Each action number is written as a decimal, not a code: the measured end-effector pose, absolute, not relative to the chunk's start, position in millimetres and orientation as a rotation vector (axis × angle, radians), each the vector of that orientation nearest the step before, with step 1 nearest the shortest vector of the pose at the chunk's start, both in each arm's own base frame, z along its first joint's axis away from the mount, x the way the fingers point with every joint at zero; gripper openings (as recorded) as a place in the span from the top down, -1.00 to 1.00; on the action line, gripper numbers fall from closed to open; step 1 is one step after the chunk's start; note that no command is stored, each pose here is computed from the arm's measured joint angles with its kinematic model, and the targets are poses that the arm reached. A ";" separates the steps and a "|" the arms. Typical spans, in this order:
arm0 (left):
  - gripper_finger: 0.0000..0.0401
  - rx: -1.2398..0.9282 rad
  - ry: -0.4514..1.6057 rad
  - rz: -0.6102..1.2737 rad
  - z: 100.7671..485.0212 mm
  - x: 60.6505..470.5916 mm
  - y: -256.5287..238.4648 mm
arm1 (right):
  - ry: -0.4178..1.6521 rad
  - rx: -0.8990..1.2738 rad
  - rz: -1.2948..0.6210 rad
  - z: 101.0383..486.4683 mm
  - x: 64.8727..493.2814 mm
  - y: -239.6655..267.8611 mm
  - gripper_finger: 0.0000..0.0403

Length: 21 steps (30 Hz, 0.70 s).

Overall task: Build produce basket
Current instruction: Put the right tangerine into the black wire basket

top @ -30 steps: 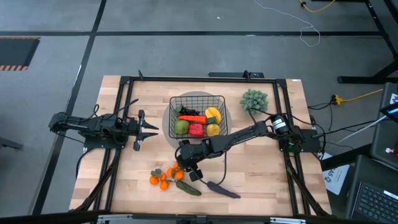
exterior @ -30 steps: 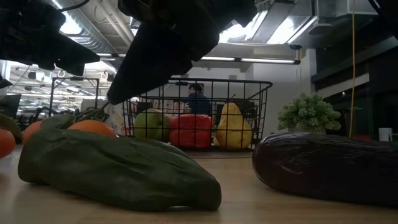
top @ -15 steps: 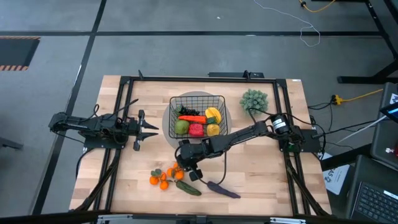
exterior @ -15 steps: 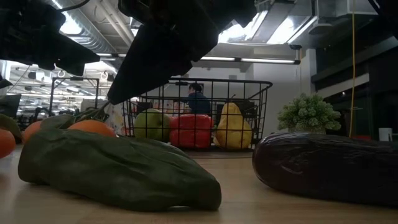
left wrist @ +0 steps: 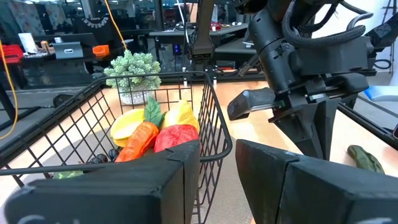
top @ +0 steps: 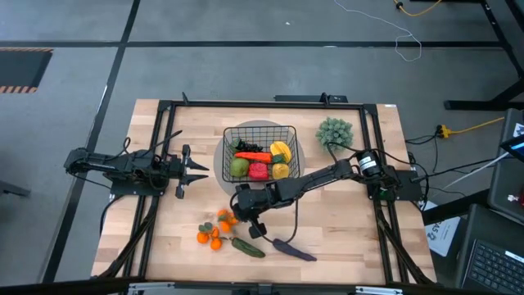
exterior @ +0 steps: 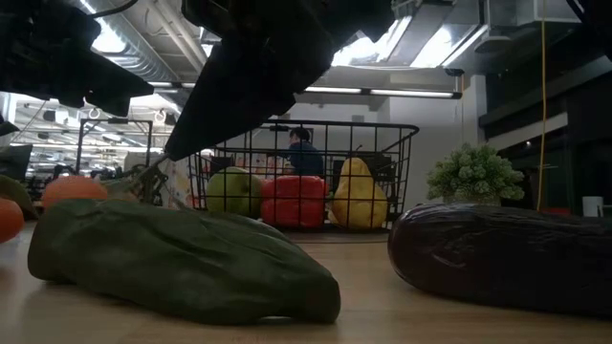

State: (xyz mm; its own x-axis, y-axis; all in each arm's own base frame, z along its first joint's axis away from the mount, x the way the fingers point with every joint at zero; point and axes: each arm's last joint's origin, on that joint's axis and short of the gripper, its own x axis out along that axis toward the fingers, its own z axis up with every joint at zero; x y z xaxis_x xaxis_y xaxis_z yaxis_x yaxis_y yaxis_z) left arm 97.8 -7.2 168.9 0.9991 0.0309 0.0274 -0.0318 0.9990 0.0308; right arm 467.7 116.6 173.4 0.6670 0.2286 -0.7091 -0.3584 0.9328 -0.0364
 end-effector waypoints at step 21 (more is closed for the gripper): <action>0.53 0.031 -0.027 0.032 168.9 97.8 -7.1 | 0.986 -0.358 0.248 272.6 451.5 132.8 1.00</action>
State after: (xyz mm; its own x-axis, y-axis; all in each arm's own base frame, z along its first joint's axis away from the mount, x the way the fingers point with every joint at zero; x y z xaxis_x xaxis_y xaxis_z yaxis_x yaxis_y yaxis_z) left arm 97.8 -7.1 168.9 0.9991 0.0317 0.0274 -0.0325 0.9990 0.0308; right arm 451.5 132.8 272.6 0.5315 0.0432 -0.8459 -0.3630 0.9139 -0.1814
